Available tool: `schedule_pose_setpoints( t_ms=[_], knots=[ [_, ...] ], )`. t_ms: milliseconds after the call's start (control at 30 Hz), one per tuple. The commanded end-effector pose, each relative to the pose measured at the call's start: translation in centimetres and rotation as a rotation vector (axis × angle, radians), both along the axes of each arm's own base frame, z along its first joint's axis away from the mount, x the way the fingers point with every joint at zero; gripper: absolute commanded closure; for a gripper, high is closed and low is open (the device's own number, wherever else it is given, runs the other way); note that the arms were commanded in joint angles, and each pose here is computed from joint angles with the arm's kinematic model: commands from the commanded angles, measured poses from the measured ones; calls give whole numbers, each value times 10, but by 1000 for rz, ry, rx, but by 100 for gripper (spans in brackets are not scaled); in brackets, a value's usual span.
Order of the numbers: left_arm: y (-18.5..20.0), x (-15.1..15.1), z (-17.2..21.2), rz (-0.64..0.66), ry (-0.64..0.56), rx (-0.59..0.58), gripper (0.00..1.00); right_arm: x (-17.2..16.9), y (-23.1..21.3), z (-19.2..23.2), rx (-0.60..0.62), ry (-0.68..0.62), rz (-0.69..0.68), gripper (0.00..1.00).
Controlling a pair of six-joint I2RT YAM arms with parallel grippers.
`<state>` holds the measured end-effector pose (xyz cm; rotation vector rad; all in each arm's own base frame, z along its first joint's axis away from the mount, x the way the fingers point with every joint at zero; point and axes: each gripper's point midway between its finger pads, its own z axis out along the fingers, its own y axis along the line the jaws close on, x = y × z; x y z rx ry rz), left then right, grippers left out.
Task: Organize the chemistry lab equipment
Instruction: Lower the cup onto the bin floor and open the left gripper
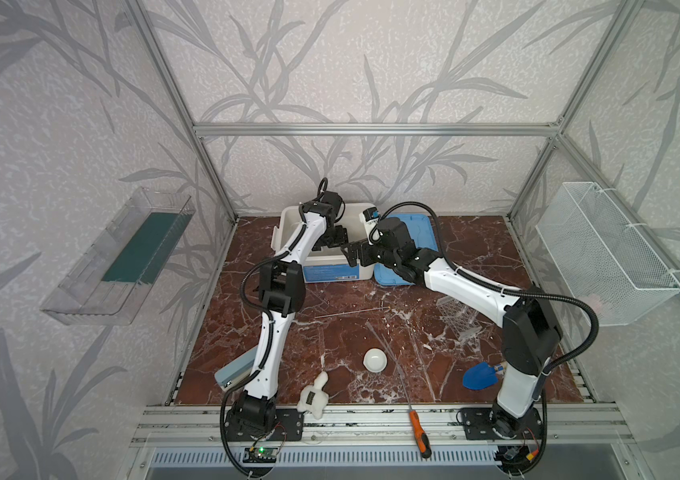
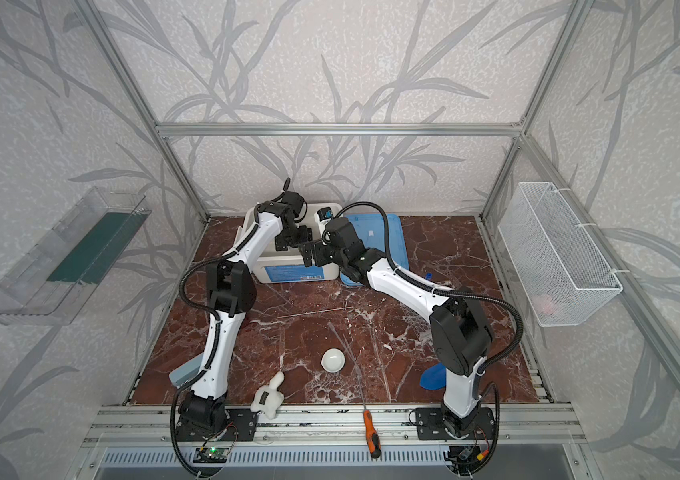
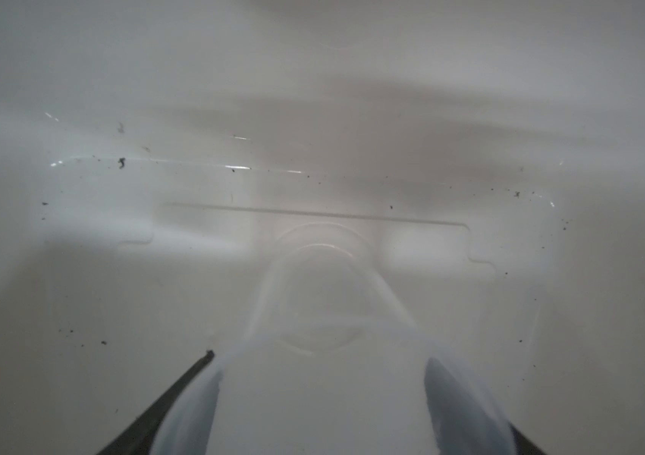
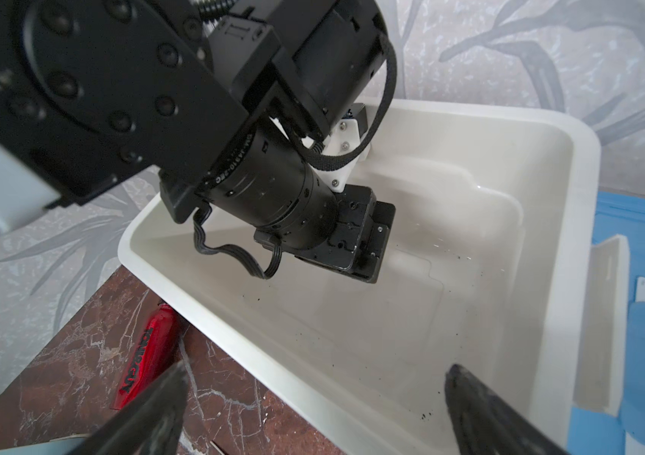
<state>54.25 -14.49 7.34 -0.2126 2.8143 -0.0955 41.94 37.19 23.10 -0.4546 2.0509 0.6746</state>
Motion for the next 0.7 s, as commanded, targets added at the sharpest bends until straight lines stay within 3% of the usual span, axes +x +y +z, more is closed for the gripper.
schedule_pose_setpoints(
  t_ms=[0,233,333,667],
  knots=[
    [3,1,0,-6,-3,22,17,-3,-4,24,52,-34,-11,0],
    [1,3,19,-2,-43,17,10,-6,-6,26,69,-34,-14,0],
    [2,5,35,3,-80,24,1,-8,-8,26,70,-33,-14,0],
    [5,3,96,14,-200,44,1,-17,-16,37,74,-46,-12,0]
  ],
)
